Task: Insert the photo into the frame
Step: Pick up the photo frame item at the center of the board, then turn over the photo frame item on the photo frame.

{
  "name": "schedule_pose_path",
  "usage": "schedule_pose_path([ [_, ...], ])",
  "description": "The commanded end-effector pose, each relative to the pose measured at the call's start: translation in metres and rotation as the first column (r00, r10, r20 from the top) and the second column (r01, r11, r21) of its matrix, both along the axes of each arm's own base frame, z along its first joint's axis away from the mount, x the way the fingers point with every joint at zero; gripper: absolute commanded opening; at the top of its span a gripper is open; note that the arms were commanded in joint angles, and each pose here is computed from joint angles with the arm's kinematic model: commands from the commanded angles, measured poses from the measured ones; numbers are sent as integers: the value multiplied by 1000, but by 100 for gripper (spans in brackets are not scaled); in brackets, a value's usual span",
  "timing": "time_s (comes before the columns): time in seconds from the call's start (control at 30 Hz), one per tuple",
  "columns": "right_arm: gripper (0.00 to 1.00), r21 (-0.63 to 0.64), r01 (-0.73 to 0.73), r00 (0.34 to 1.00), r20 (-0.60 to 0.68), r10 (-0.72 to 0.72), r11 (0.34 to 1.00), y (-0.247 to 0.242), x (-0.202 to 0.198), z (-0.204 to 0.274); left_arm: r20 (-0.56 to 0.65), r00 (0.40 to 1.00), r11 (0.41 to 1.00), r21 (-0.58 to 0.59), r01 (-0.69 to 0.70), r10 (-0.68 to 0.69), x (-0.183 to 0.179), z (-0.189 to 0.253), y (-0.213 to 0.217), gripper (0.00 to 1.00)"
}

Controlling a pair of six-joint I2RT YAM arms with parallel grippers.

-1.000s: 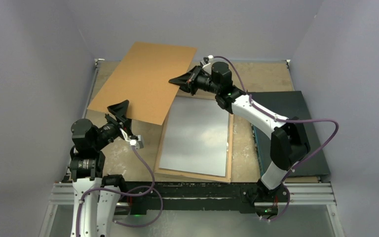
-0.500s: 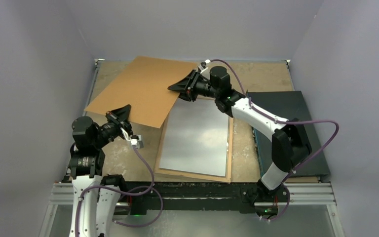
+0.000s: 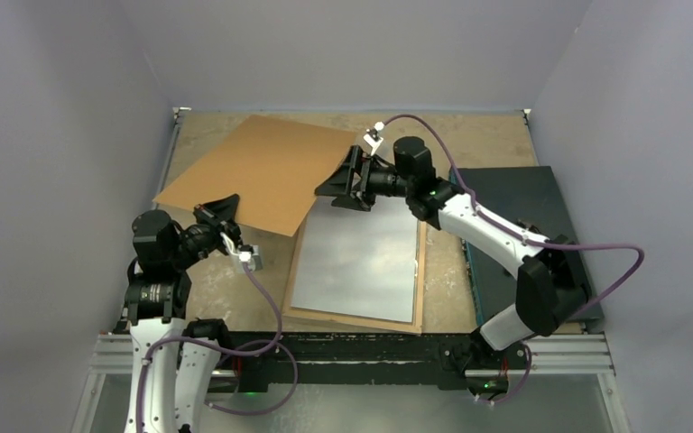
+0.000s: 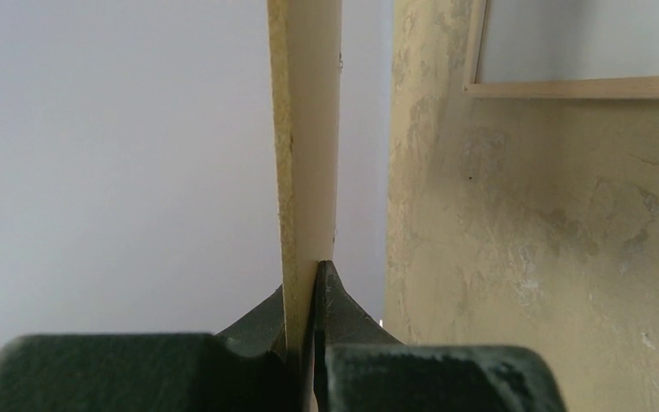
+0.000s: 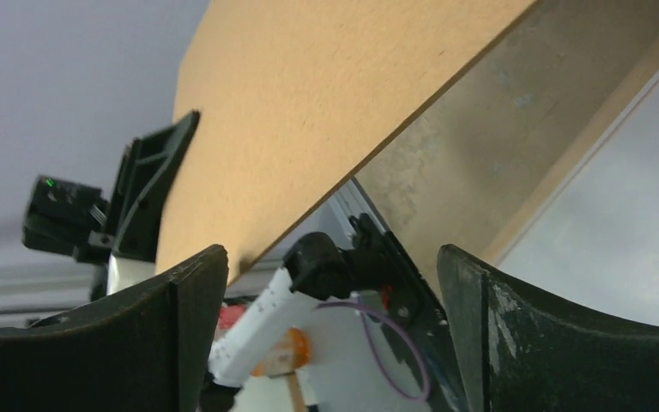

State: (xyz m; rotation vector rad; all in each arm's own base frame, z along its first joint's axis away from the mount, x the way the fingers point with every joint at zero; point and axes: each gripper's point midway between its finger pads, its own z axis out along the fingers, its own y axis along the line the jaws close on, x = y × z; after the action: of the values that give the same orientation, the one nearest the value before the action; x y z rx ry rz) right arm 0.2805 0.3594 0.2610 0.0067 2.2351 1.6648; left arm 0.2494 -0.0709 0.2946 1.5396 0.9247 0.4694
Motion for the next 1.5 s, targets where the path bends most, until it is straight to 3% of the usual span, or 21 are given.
schedule_pose_path([
  [0.0, 98, -77, -166, 951, 253, 180, 983, -14, -27, 13, 179, 983, 998, 51, 34, -43, -5, 54, -5, 0],
  [0.1, 99, -209, -196, 874, 405, 267, 958, -29, -33, 14, 150, 986, 994, 87, 60, -72, -10, 51, -9, 0],
  [0.23, 99, -330, 57, 720, 667, 190, 942, -61, -7, 47, 87, 990, 986, 132, 97, -109, -19, 40, -12, 0],
  [0.3, 99, -302, 153, 582, 797, 161, 941, -76, -6, 61, 69, 990, 982, 147, 115, -126, -23, 37, -14, 0],
  [0.43, 99, -177, 209, 143, 978, 149, 962, -92, -32, 98, 50, 986, 977, 153, 147, -156, -28, 37, -18, 0],
  [0.47, 99, -174, 212, 74, 984, 162, 962, -94, -37, 102, 45, 985, 976, 153, 157, -166, -30, 38, -19, 0],
  [0.53, 99, -213, 193, -4, 976, 218, 958, -89, -43, 100, 47, 983, 974, 151, 171, -180, -31, 41, -22, 0],
  [0.77, 99, -339, 177, -114, 925, 362, 924, -52, -54, 76, 63, 976, 964, 182, 195, -210, -34, 43, -25, 0],
  [0.93, 97, -433, 259, -146, 866, 478, 863, -30, -53, 48, 60, 975, 963, 182, 201, -215, -33, 46, -25, 0],
  [1.1, 94, -430, 319, -191, 844, 501, 845, -20, -52, 44, 53, 974, 961, 182, 206, -219, -34, 47, -26, 0],
  [1.33, 77, -445, 381, -239, 800, 551, 811, -1, -42, 38, 79, 969, 960, 174, 218, -235, -36, 54, -29, 0],
  [1.47, 72, -465, 403, -261, 767, 586, 788, 9, -40, 28, 82, 969, 960, 179, 214, -231, -34, 55, -28, 0],
])
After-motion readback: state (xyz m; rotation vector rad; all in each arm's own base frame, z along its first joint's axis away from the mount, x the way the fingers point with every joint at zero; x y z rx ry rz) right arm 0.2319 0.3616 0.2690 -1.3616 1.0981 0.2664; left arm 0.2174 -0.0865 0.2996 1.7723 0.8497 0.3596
